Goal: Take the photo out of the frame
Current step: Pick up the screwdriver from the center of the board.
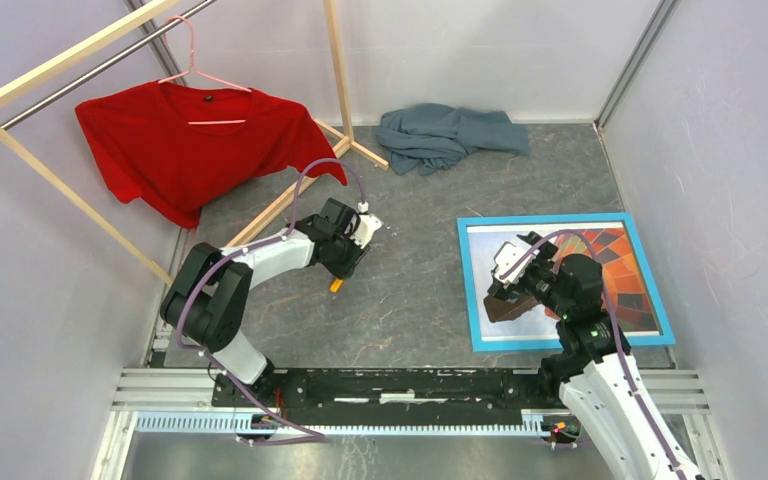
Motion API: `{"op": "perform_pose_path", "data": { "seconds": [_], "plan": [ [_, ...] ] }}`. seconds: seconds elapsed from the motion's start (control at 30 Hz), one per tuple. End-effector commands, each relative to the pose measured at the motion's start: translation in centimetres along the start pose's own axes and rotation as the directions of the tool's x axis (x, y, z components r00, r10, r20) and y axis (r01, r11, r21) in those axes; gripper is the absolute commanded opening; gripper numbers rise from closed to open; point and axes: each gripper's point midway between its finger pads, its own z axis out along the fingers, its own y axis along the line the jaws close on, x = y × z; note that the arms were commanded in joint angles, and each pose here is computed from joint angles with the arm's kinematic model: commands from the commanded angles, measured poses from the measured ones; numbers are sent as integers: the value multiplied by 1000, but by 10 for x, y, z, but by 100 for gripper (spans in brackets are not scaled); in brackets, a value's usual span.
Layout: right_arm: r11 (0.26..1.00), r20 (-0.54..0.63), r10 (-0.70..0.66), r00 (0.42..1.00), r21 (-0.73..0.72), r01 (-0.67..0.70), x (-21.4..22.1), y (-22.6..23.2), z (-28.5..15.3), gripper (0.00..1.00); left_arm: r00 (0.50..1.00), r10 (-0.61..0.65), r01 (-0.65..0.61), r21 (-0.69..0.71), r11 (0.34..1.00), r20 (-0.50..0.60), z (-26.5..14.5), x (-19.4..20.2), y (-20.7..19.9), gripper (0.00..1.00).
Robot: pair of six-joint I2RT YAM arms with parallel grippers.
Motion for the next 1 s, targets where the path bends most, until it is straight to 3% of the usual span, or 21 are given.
{"op": "perform_pose_path", "data": {
  "seconds": [0.0, 0.13, 0.37, 0.7, 0.97],
  "plan": [
    [1000, 27, -23, 999, 19, 22, -5, -4, 1, 98, 1000, 1, -1, -53, 999, -7, -9, -2, 8, 35],
    [1000, 26, -23, 999, 17, 23, -5, -4, 2, 98, 1000, 10, -10, -111, 994, 2, -12, -9, 20, 21],
    [1000, 13, -21, 1000, 20, 20, -2, -4, 3, 98, 996, 44, -22, -276, 961, 75, -6, -61, 61, 11],
    [999, -2, -18, 1000, 34, 18, 2, -6, 3, 98, 981, 178, -127, -435, 892, 79, 26, -155, 119, 10],
    [999, -9, -17, 1000, 39, 18, 4, -8, 3, 98, 987, 160, -140, -505, 852, -3, 60, -167, 172, 10]
  ]
}}
